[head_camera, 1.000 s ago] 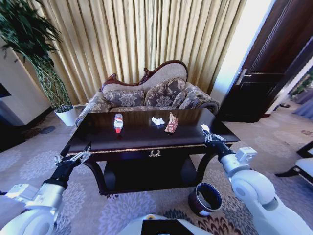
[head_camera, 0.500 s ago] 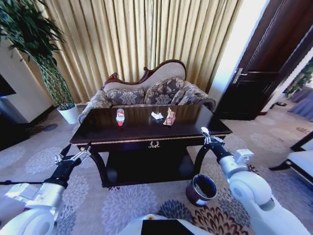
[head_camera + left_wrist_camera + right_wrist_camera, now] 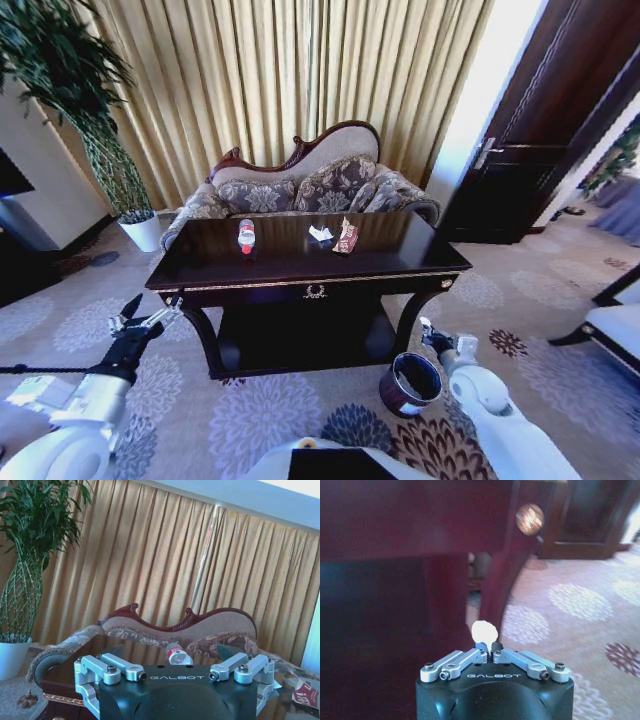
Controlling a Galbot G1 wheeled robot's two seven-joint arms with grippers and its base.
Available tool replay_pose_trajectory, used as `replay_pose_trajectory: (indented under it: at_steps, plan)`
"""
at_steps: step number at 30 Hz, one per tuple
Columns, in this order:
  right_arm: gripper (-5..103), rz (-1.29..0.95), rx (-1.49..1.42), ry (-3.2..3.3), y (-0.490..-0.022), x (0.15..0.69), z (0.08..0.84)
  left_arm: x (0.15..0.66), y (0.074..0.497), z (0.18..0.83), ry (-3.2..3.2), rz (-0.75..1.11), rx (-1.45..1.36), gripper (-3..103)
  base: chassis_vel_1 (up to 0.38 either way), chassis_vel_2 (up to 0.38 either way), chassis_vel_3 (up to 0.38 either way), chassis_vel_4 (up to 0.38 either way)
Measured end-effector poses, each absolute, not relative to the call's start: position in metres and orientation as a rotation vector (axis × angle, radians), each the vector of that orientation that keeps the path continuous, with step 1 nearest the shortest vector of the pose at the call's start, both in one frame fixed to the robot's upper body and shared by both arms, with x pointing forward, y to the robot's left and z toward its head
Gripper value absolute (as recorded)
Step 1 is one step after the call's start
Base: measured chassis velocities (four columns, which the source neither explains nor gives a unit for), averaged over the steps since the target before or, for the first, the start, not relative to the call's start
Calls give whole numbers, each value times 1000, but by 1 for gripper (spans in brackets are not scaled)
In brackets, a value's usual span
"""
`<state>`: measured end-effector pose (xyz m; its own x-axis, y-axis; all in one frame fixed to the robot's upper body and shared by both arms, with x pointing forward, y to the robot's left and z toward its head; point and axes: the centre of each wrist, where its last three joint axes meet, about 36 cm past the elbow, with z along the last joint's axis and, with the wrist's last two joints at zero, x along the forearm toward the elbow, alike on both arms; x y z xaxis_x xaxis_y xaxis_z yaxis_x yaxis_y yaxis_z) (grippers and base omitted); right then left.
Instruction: Move to the front of the table and place the trash on the table into the trash bin.
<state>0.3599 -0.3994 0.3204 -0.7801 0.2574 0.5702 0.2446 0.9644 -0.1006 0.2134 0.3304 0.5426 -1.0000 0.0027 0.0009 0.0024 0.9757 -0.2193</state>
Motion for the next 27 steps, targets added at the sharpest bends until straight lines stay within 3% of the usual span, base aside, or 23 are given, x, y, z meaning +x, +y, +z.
replay_pose_trajectory:
  at_steps: [14, 19, 22, 26, 27]
  plan:
    - [-2, 122, -489, -2321, -451, 364, 231, 213, 329, 541, -3116, 361, -15, 100, 0, 0, 0, 0]
    - [12, 135, -499, -2320, -444, 370, 227, 213, 328, 541, -3117, 363, -21, 100, 0, 0, 0, 0]
    - [28, 140, -494, -2322, -440, 373, 226, 213, 329, 541, -3119, 361, -20, 100, 0, 0, 0, 0]
    - [33, 147, -491, -2321, -439, 373, 226, 214, 328, 541, -3121, 363, -21, 100, 0, 0, 0, 0]
    - [45, 155, -490, -2321, -438, 372, 226, 214, 328, 541, -3123, 366, -24, 100, 0, 0, 0, 0]
